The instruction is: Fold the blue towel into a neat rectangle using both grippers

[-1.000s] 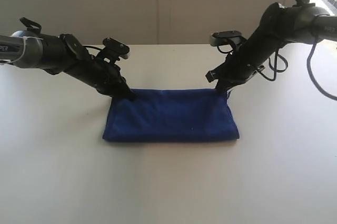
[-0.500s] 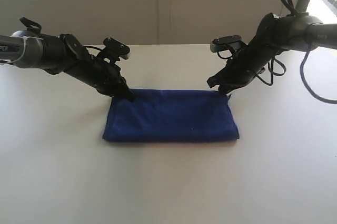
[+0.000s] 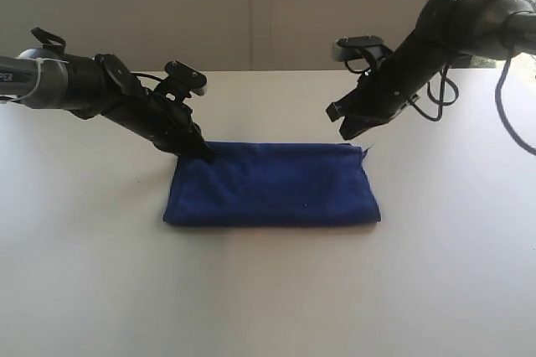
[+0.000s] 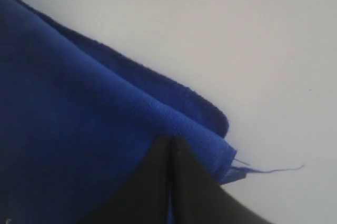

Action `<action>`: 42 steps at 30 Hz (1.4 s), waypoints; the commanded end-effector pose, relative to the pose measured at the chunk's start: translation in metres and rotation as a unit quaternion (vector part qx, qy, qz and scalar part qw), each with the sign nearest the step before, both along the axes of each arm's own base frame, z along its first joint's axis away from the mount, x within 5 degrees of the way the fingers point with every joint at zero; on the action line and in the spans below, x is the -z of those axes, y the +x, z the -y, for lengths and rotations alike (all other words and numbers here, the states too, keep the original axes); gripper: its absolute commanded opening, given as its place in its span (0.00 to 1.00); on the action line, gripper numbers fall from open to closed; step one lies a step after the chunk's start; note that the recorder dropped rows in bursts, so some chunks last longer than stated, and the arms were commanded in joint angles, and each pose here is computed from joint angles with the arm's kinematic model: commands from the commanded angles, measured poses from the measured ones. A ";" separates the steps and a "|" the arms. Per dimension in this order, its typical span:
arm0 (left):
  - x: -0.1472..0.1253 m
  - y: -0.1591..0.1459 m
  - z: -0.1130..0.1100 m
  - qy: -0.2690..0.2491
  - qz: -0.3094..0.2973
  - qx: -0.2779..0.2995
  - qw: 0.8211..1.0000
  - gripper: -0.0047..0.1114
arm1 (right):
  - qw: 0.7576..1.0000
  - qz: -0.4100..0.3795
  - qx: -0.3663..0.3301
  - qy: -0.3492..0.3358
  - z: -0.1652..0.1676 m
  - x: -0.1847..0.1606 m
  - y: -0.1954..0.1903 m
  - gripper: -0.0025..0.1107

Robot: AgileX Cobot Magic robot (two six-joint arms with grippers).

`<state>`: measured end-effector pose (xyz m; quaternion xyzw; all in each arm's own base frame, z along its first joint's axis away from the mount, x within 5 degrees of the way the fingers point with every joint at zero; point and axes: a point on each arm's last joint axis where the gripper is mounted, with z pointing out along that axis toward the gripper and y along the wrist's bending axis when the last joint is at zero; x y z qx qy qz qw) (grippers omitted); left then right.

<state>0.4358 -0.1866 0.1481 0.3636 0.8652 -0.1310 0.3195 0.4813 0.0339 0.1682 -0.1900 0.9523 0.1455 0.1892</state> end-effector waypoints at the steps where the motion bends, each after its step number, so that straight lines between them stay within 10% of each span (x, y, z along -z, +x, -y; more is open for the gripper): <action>1: -0.002 -0.001 0.000 -0.004 -0.008 0.006 1.000 0.04 | 1.000 -0.026 -0.007 0.004 0.001 0.019 0.000 0.02; 20: -0.008 -0.001 0.000 -0.003 0.003 0.013 1.000 0.04 | 1.000 0.004 0.009 -0.005 0.003 0.025 0.007 0.02; 34: -0.123 -0.027 -0.014 -0.050 0.098 0.008 0.994 0.04 | 0.994 0.107 -0.004 -0.009 0.004 -0.104 -0.026 0.02; 42: -0.199 -0.117 -0.092 -0.079 0.176 -0.077 0.978 0.04 | 0.966 0.249 0.069 -0.028 0.029 -0.186 -0.119 0.02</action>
